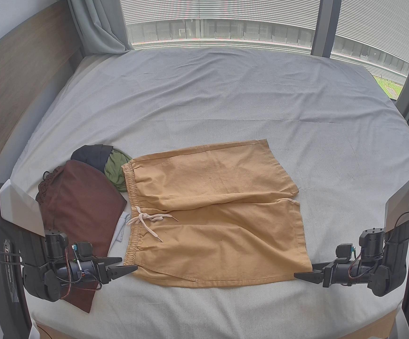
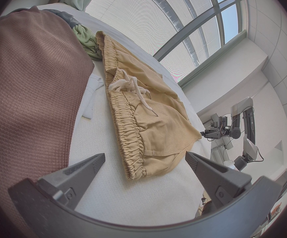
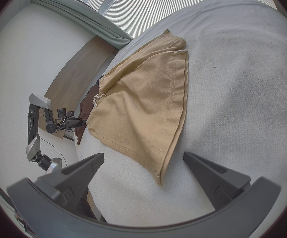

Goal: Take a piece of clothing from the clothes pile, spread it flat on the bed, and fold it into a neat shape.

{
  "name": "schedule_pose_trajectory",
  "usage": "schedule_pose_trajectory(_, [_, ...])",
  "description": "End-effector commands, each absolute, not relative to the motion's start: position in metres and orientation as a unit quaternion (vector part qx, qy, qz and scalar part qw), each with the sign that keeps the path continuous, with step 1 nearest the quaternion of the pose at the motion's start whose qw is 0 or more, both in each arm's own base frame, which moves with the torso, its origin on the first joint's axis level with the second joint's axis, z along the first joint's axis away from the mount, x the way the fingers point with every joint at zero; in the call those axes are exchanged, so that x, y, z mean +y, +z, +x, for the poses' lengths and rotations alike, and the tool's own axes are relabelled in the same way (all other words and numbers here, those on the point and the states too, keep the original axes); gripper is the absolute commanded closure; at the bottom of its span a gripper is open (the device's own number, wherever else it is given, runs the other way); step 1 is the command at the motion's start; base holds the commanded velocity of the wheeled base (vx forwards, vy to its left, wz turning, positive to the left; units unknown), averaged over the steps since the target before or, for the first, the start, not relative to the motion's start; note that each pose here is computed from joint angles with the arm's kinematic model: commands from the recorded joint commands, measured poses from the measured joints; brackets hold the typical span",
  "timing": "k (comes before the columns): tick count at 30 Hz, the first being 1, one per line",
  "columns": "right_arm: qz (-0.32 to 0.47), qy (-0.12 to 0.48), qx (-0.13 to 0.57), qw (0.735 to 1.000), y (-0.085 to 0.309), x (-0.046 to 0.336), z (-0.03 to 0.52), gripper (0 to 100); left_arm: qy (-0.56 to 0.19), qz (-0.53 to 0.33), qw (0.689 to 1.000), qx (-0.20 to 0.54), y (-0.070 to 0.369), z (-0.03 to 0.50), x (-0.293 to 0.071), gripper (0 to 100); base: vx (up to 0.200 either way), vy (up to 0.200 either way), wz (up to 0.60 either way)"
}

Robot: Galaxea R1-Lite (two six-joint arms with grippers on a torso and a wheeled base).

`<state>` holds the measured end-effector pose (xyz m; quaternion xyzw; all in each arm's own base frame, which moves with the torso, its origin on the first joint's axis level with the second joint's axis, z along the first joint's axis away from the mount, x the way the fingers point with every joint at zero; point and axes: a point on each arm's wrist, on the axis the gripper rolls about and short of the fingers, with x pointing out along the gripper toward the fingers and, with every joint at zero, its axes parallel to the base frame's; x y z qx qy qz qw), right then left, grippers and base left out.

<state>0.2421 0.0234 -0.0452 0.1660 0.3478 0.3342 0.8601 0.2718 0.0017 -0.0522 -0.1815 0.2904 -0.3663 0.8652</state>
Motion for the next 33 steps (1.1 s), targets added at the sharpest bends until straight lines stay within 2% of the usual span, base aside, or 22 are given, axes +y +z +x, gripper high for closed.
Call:
schedule_pose_trajectory(1, [0.165, 0.335, 0.343, 0.862, -0.045, 0.023, 0.245, 0, -0.367, -0.182, 0.865, 0.292, -0.053, 0.272, 0.001, 0, 0.0, 0.0, 0.0])
schedule_pose_trajectory(13, [0.163, 0.337, 0.342, 0.862, -0.045, 0.025, 0.246, 0, -0.373, -0.182, 0.856, 0.307, -0.061, 0.268, -0.005, 0, 0.0, 0.0, 0.0])
schedule_pose_trajectory(14, [0.163, 0.338, 0.342, 0.862, -0.045, 0.025, 0.246, 0, -0.374, -0.182, 0.856, 0.307, -0.062, 0.269, -0.005, 100, 0.0, 0.0, 0.0])
schedule_pose_trajectory(33, [0.165, 0.351, 0.347, 0.854, -0.046, 0.029, 0.243, 0, -0.378, -0.182, 0.853, 0.311, -0.066, 0.27, -0.008, 100, 0.0, 0.0, 0.0])
